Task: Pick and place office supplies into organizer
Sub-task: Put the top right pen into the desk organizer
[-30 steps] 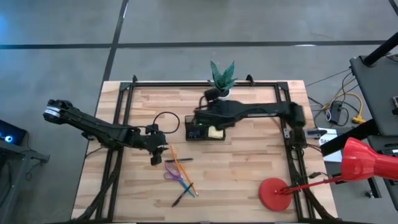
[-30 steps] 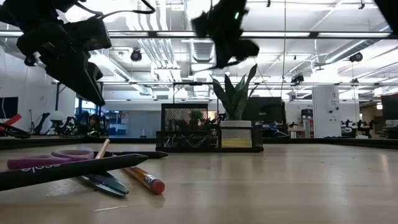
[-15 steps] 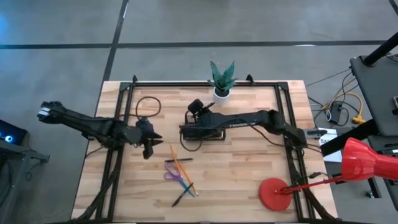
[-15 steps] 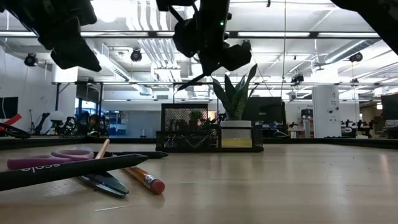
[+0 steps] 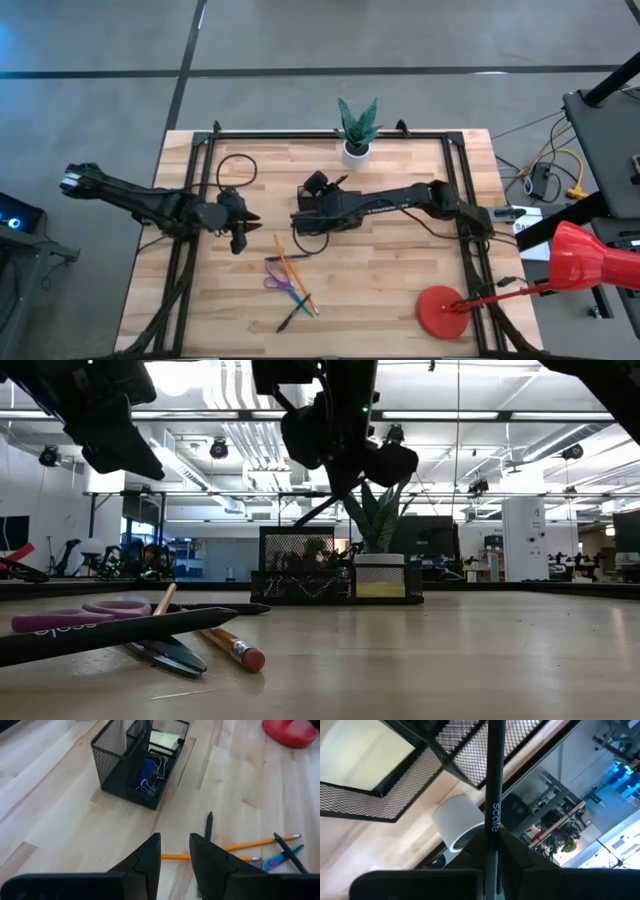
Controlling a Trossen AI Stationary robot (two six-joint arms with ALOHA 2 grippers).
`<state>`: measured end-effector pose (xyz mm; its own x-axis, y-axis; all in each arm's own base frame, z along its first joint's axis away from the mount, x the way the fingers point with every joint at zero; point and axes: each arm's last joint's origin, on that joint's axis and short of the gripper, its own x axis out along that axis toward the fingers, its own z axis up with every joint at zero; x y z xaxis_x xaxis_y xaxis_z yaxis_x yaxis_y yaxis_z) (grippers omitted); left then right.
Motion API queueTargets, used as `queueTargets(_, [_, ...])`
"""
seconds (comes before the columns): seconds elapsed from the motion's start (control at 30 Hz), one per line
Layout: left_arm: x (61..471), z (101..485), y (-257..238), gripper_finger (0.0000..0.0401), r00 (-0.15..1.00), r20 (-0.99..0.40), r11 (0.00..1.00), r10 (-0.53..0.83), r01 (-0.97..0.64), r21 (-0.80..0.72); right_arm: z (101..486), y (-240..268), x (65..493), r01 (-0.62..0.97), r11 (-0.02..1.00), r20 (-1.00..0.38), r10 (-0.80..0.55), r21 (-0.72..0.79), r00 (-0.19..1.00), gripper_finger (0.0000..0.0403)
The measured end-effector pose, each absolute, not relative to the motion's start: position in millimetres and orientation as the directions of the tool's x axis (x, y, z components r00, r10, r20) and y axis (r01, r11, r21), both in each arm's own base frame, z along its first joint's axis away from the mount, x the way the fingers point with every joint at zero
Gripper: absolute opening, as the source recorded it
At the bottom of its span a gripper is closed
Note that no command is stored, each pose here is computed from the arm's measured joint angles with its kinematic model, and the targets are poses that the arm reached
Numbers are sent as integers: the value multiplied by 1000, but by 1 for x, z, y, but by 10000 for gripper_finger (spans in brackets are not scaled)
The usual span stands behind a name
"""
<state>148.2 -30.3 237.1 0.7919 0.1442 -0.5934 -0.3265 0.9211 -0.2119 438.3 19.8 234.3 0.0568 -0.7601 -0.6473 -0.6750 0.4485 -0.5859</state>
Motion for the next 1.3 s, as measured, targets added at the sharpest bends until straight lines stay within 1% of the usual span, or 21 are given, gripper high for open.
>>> queueTargets(0.37, [160, 229, -34, 88, 765, -628, 924, 145, -331, -190, 243, 11, 439, -634, 472, -644, -764, -612, 53, 13])
queueTargets(0.7, [161, 228, -34, 88, 763, -630, 925, 146, -331, -187, 233, -6, 437, -648, 494, -650, -760, -580, 1, 13])
queueTargets(0.83, [161, 228, -34, 88, 765, -627, 925, 145, -330, -189, 231, -6, 437, -651, 495, -655, -755, -575, 5, 13])
queueTargets(0.97, [160, 229, -34, 88, 767, -625, 925, 144, -329, -190, 229, -2, 438, -648, 530, -703, -711, -548, 13, 13])
queueTargets(1.07, [160, 229, -34, 88, 767, -626, 927, 144, -326, -187, 229, -1, 441, -632, 533, -708, -705, -562, 35, 14])
queueTargets(1.17, [160, 229, -34, 88, 767, -625, 928, 143, -324, -186, 229, -1, 445, -610, 532, -707, -704, -587, 66, 28])
queueTargets(1.3, [160, 229, -34, 88, 768, -625, 928, 141, -323, -187, 229, 1, 452, -563, 531, -701, -701, -633, 128, 68])
